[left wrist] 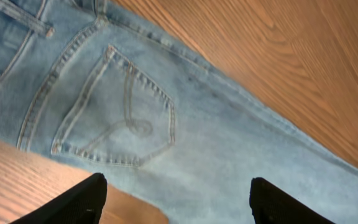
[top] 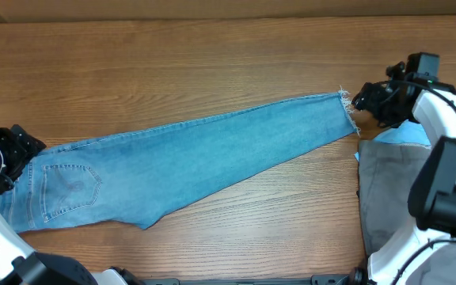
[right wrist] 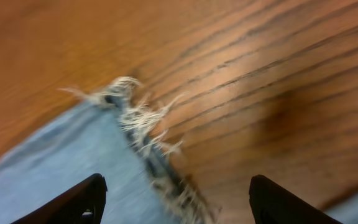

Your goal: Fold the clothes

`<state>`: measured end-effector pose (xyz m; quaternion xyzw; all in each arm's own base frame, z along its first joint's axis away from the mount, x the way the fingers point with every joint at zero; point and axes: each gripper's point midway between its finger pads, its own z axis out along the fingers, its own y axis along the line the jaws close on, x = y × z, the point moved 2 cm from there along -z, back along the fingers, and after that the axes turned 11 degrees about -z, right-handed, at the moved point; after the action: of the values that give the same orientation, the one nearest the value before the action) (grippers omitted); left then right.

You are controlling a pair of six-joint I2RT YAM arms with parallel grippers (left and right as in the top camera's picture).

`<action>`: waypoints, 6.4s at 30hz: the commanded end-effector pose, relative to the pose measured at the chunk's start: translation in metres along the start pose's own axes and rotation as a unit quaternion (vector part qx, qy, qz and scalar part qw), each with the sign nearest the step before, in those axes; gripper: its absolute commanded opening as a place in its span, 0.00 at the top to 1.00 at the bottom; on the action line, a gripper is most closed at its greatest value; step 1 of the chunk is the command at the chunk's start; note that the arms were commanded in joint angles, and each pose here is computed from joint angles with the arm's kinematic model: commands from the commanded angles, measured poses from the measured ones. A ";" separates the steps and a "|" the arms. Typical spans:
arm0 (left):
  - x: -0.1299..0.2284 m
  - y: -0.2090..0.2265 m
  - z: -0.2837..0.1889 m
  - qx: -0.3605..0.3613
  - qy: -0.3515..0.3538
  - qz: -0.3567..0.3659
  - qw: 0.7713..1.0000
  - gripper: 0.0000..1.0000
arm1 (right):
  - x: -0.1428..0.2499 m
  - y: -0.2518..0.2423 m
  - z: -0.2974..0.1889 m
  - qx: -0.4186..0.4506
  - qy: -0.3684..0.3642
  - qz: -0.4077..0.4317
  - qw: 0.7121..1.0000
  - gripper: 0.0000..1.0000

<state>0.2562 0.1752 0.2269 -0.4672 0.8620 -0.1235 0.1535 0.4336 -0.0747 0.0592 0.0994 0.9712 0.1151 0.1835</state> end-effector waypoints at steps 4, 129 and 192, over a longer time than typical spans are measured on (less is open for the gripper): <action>0.014 -0.010 -0.022 0.017 -0.012 0.029 0.999 0.23 | 0.018 0.006 0.035 -0.052 0.042 -0.020 0.998 0.25; 0.006 -0.075 -0.142 0.138 -0.124 0.079 0.979 0.16 | 0.192 0.527 -0.126 -0.404 -0.062 -0.238 0.881 0.96; -0.013 -0.038 -0.064 0.062 -0.051 0.042 0.996 0.18 | -0.008 0.274 -0.197 -0.242 -0.180 -0.248 0.921 0.96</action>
<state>0.2684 0.1738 0.2997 -0.4394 0.8562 -0.1482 0.2279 0.4164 0.1165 0.3040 -0.1743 0.8537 0.2822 0.4015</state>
